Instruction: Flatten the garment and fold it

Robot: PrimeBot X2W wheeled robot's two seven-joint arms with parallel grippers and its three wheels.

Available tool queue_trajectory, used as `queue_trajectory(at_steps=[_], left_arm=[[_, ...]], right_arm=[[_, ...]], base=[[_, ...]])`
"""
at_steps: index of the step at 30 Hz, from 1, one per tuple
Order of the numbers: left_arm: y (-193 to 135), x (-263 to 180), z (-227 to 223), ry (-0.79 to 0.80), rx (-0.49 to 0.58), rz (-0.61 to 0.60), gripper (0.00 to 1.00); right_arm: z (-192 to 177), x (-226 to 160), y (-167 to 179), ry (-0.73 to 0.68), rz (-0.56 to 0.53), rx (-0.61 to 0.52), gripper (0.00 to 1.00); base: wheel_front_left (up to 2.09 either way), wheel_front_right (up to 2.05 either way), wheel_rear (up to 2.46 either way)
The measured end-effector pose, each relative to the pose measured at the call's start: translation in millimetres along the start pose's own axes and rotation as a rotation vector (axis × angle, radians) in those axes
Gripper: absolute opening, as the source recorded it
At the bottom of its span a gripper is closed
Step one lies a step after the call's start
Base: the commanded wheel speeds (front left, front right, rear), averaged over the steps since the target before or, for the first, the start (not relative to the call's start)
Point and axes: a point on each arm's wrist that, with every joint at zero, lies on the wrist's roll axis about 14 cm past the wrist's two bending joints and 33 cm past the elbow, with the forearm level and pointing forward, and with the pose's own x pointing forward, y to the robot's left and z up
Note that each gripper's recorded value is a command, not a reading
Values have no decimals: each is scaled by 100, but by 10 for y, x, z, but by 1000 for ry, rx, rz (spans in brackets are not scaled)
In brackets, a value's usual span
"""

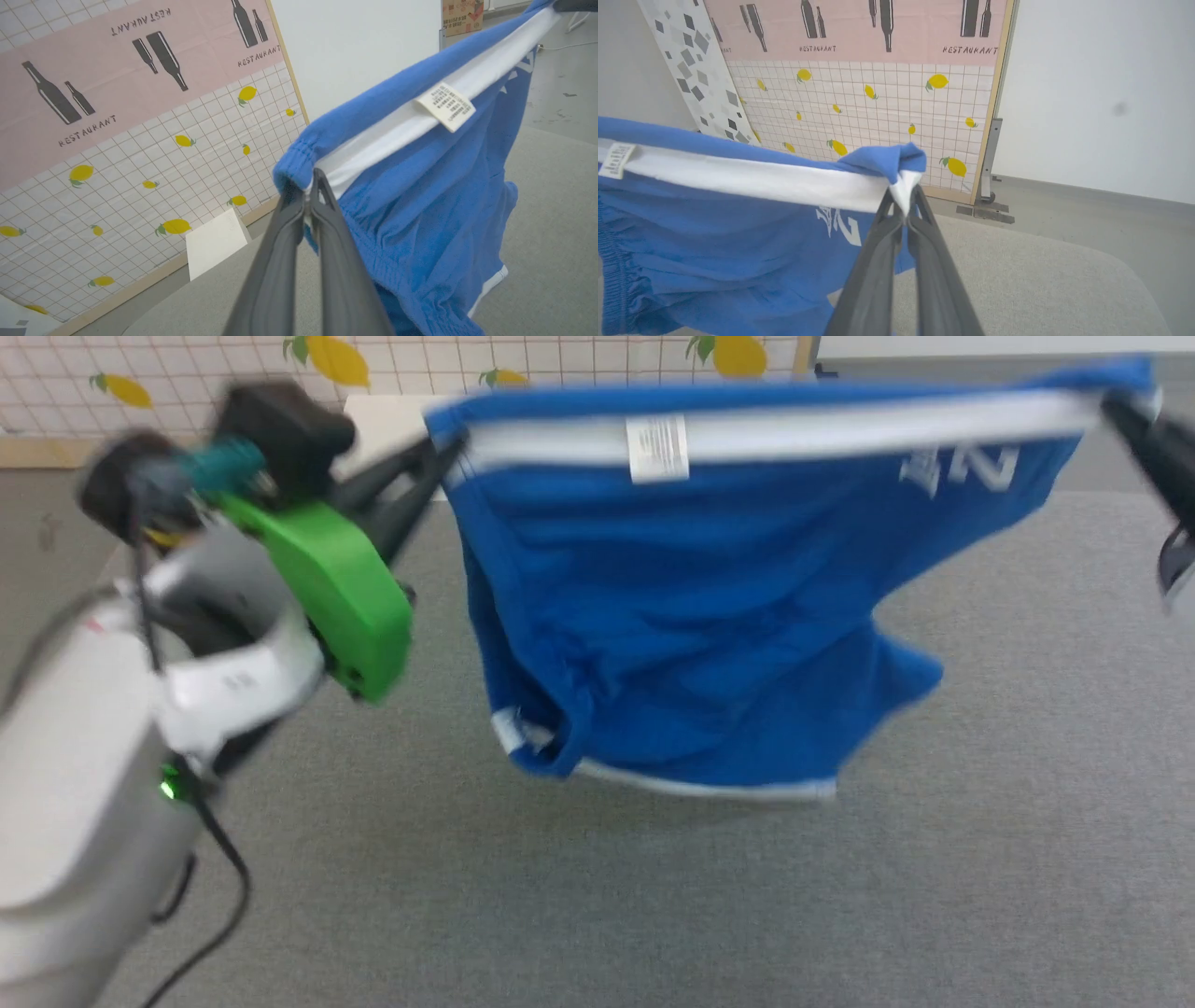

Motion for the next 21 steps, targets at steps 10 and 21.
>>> queue_trajectory(at_steps=[10,21], left_arm=[[327,86,625,-83,29,15,0],[926,790,471,-8,65,41,0]], right_arm=[[708,120,25,-104,26,-72,0],[981,916,-233,-153,-8,-163,0]], base=[[0,0,0],[0,0,0]])
